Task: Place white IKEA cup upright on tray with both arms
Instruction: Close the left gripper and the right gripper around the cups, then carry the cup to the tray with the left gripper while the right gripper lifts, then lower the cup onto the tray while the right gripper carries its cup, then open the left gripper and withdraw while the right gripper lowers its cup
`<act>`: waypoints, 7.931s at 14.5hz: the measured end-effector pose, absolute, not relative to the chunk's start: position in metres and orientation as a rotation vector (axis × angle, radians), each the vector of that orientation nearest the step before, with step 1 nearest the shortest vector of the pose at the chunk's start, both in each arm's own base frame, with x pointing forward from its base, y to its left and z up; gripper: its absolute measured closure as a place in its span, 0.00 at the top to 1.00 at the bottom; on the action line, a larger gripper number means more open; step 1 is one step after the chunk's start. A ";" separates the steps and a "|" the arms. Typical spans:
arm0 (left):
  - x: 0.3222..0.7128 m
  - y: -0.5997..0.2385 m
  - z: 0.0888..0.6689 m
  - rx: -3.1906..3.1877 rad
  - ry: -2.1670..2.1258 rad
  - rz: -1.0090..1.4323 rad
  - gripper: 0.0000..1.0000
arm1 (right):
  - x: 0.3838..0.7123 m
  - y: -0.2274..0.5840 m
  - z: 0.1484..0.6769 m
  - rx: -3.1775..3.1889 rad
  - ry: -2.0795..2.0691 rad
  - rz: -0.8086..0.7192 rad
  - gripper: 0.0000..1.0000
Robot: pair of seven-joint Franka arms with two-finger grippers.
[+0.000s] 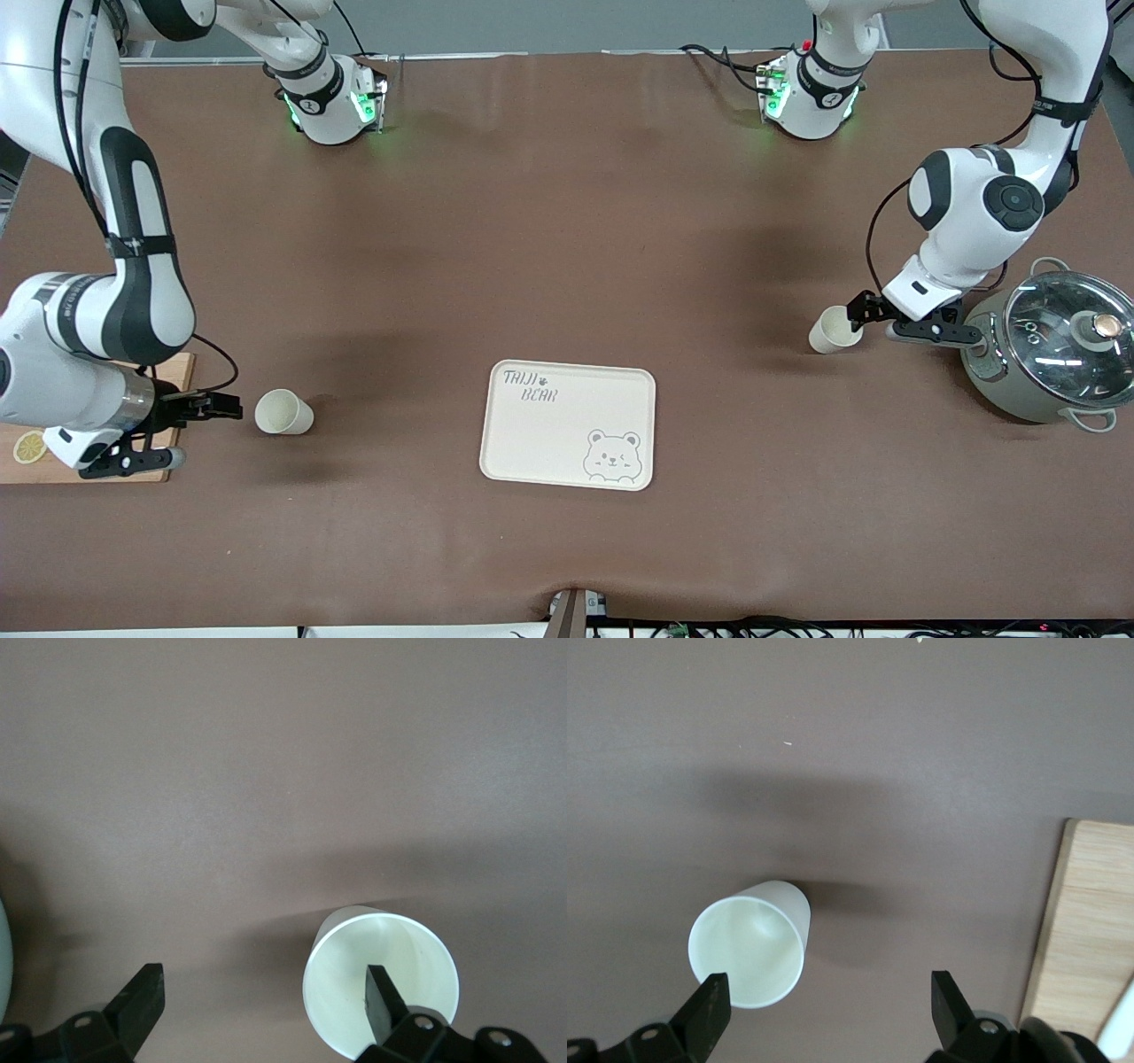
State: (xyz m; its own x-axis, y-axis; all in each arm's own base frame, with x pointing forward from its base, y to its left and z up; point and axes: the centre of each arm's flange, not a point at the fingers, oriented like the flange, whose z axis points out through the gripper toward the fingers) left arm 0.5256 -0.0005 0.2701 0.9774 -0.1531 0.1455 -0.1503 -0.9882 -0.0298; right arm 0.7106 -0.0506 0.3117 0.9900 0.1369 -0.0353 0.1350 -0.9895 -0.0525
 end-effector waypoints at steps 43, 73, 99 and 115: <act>0.631 -0.142 0.349 -3.161 -0.125 -0.145 0.05 | 0.698 -0.039 0.213 -3.071 -0.283 0.026 1.00; 0.636 -0.413 0.241 -3.178 -0.426 -0.188 0.05 | 0.702 -0.028 0.217 -3.023 -0.247 0.028 0.04; 0.630 -0.426 0.237 -3.132 -0.382 -0.213 1.00 | 0.692 0.292 0.327 -2.894 0.621 0.057 0.04; 0.683 -0.269 0.386 -3.057 -0.244 -0.095 1.00 | 0.656 0.396 0.237 -2.893 0.817 -0.128 0.04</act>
